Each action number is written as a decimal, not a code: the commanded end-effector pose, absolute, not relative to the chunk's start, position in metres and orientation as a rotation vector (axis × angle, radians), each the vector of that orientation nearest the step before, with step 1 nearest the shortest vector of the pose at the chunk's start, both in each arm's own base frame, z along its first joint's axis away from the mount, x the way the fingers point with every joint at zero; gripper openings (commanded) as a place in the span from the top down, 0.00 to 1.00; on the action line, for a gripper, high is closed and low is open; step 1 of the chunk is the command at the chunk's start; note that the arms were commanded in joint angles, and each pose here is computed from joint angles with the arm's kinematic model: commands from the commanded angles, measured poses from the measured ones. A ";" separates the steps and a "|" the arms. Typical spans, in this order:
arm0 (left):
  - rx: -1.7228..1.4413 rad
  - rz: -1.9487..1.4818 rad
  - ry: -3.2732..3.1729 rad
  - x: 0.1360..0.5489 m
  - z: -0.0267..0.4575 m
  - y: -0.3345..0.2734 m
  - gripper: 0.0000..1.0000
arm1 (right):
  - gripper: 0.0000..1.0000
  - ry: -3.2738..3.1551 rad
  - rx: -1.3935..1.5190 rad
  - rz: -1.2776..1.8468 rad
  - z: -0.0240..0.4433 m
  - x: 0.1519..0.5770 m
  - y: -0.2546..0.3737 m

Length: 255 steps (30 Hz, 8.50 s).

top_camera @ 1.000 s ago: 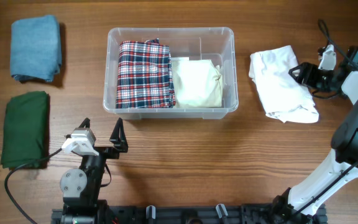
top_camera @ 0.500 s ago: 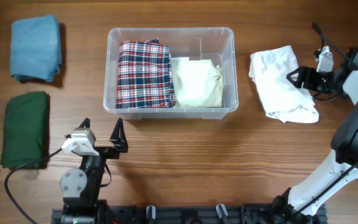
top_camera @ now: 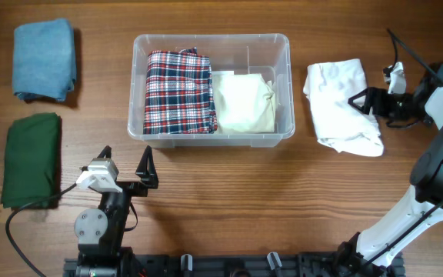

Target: Pack container

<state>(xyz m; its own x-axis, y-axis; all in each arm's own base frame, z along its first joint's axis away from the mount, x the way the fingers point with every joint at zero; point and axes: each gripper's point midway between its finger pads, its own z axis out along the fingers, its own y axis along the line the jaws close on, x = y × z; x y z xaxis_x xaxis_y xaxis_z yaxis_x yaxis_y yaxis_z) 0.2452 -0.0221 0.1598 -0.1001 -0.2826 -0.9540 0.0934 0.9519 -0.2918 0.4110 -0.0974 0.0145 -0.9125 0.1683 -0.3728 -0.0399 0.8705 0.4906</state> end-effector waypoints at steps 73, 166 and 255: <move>-0.145 -0.311 1.643 0.245 0.158 -0.021 0.00 | 0.96 2.517 -0.004 0.360 0.254 0.472 -0.078; -0.145 -0.311 1.643 0.245 0.158 -0.021 0.00 | 0.96 2.065 -0.405 1.445 0.309 0.454 0.432; -0.145 -0.311 1.643 0.245 0.158 -0.021 0.00 | 0.37 2.555 -0.422 0.211 0.224 0.430 0.265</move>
